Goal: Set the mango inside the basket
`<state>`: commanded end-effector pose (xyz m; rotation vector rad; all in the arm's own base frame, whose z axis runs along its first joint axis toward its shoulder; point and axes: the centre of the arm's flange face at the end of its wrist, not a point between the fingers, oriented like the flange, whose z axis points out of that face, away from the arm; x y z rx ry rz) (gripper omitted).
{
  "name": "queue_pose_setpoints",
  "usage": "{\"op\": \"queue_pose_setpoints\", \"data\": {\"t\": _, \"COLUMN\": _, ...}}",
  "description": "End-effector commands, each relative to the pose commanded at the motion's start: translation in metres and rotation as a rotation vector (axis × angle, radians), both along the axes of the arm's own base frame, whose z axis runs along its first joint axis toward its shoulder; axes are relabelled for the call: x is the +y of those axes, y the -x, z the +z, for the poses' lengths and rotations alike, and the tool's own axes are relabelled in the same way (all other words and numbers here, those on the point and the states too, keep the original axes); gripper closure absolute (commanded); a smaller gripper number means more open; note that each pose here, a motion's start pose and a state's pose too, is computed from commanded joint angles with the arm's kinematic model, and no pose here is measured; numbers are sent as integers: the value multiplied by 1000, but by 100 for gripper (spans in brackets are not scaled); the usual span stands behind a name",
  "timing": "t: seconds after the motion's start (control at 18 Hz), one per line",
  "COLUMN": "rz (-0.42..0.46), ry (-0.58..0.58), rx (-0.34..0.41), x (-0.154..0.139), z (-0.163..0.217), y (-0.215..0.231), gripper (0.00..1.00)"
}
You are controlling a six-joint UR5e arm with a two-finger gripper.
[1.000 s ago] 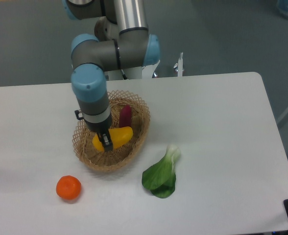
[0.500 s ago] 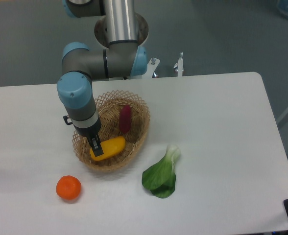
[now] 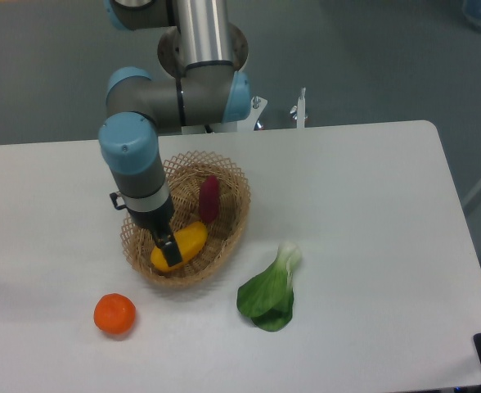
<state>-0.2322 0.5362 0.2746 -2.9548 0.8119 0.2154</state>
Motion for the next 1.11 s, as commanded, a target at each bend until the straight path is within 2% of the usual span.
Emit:
{"op": "queue_pose_setpoints", "data": {"t": 0.28, "rz": 153, "ry": -19, "rx": 15, "x": -35, "z": 18, "y": 88, "gripper": 0}}
{"op": "queue_pose_setpoints", "data": {"t": 0.61, "rz": 264, "ry": -46, "rx": 8, "x": -63, "z": 34, "y": 167, "gripper": 0}}
{"op": "queue_pose_setpoints", "data": {"t": 0.89, "rz": 195, "ry": -21, "rx": 33, "x": -74, "z": 47, "y": 209, "gripper": 0}}
{"op": "queue_pose_setpoints", "data": {"t": 1.11, "rz": 218, "ry": -12, "rx": 24, "x": -95, "z": 54, "y": 246, "gripper": 0}}
